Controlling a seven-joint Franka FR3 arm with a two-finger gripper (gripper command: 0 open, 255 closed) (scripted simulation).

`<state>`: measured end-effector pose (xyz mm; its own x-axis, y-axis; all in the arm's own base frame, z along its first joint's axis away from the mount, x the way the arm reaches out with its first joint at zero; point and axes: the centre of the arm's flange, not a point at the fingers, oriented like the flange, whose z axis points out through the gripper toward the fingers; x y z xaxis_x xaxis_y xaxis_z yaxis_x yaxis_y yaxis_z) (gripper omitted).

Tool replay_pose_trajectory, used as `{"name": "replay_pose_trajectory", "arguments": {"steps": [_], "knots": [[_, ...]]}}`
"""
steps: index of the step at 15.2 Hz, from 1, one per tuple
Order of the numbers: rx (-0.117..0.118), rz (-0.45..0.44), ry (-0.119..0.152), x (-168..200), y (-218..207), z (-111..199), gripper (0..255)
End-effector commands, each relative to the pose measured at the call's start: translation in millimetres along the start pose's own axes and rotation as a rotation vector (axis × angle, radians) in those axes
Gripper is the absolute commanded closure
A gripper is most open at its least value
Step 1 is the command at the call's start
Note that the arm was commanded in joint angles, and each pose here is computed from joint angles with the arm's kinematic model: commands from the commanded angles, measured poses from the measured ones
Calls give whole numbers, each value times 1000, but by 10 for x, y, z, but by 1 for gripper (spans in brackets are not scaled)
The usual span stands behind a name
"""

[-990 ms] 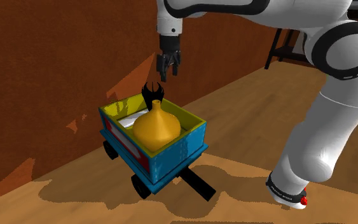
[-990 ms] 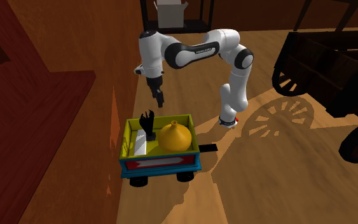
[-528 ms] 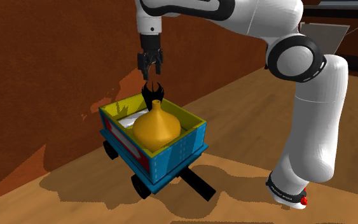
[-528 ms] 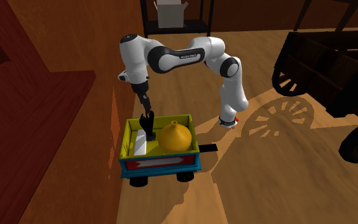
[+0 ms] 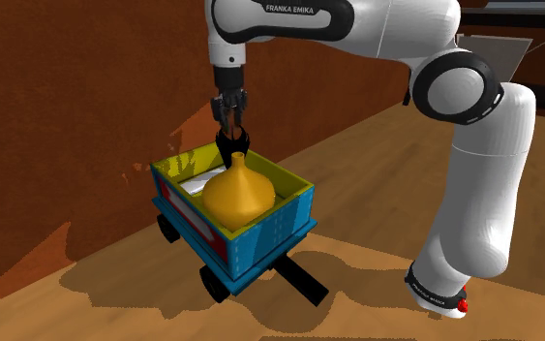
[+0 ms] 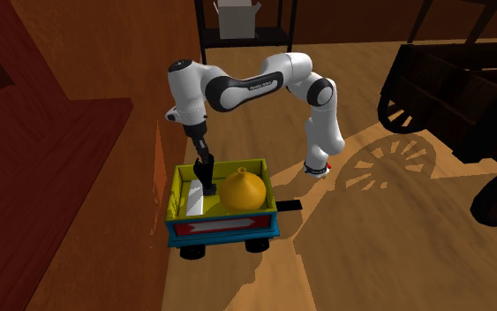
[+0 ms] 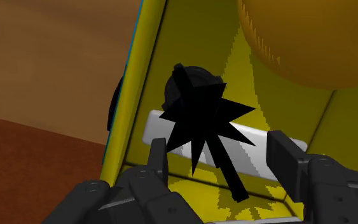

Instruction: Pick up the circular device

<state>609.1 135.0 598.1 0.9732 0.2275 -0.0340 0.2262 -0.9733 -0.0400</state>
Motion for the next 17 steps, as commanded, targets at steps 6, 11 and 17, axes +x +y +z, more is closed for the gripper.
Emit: {"name": "replay_pose_trajectory", "arguments": {"steps": [6, 11, 17], "knots": [[0, 0, 0, 6, -3, 11, 255], [0, 0, 0, -8, -9, -95, 255], [0, 0, 0, -19, -22, -411, 255]]}}
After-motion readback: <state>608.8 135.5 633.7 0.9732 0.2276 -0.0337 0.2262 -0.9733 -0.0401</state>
